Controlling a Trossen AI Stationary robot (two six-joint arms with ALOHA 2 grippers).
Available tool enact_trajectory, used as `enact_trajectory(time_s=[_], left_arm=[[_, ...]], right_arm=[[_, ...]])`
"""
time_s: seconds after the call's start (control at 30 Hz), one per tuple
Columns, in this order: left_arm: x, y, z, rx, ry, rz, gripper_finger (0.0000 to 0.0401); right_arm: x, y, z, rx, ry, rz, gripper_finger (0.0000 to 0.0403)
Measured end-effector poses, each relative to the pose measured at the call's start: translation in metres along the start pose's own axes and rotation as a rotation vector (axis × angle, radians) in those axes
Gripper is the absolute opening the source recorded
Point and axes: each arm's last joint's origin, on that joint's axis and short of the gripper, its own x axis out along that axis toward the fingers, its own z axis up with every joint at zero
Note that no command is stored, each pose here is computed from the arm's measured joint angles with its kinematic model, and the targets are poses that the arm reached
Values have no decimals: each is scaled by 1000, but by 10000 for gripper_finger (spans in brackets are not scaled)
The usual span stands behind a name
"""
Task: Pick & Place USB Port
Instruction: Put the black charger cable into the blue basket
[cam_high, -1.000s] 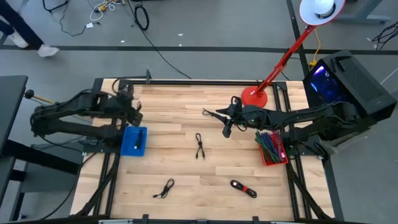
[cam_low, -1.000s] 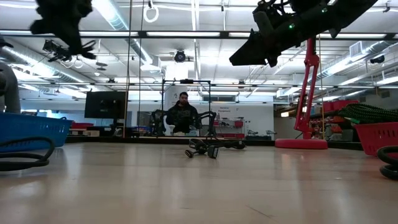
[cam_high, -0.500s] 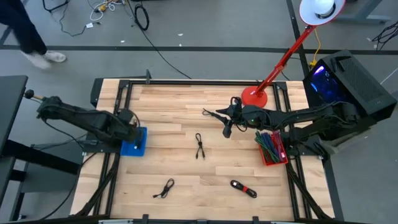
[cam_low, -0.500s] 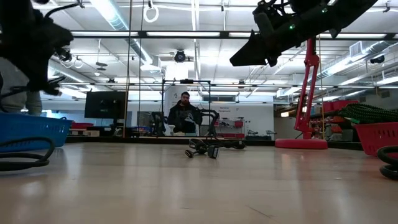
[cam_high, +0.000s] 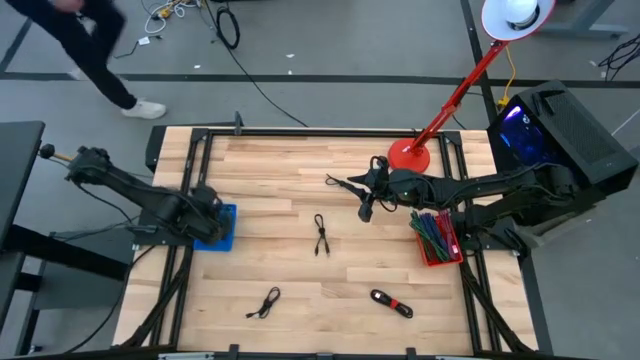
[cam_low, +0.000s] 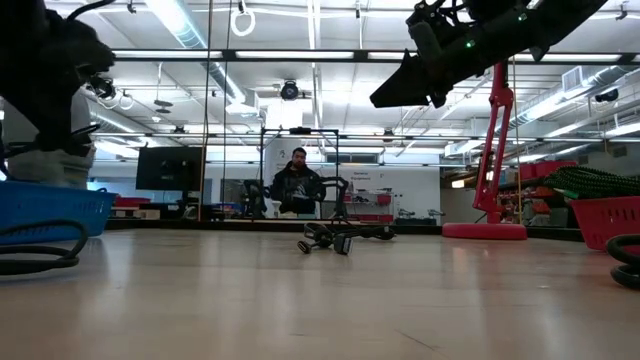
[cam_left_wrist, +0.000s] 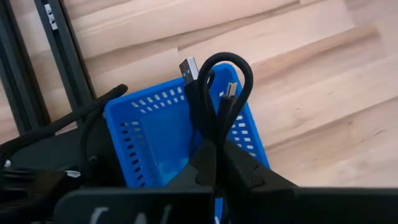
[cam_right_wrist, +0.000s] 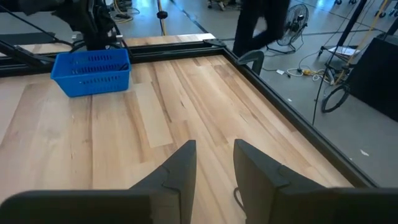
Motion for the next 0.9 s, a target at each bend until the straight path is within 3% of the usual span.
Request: enact_trajectory(time_s=[0.27, 0.4, 0.9], left_arm=[[9, -12, -8, 62, 15, 80, 10], [11, -17, -11, 56, 57, 56, 15], [11, -17, -10, 68, 26, 58, 137]], right_arm=[[0, 0, -1, 8, 7, 1, 109], [0, 0, -1, 12, 7, 1, 109], [0, 1, -1, 12, 9, 26, 109]])
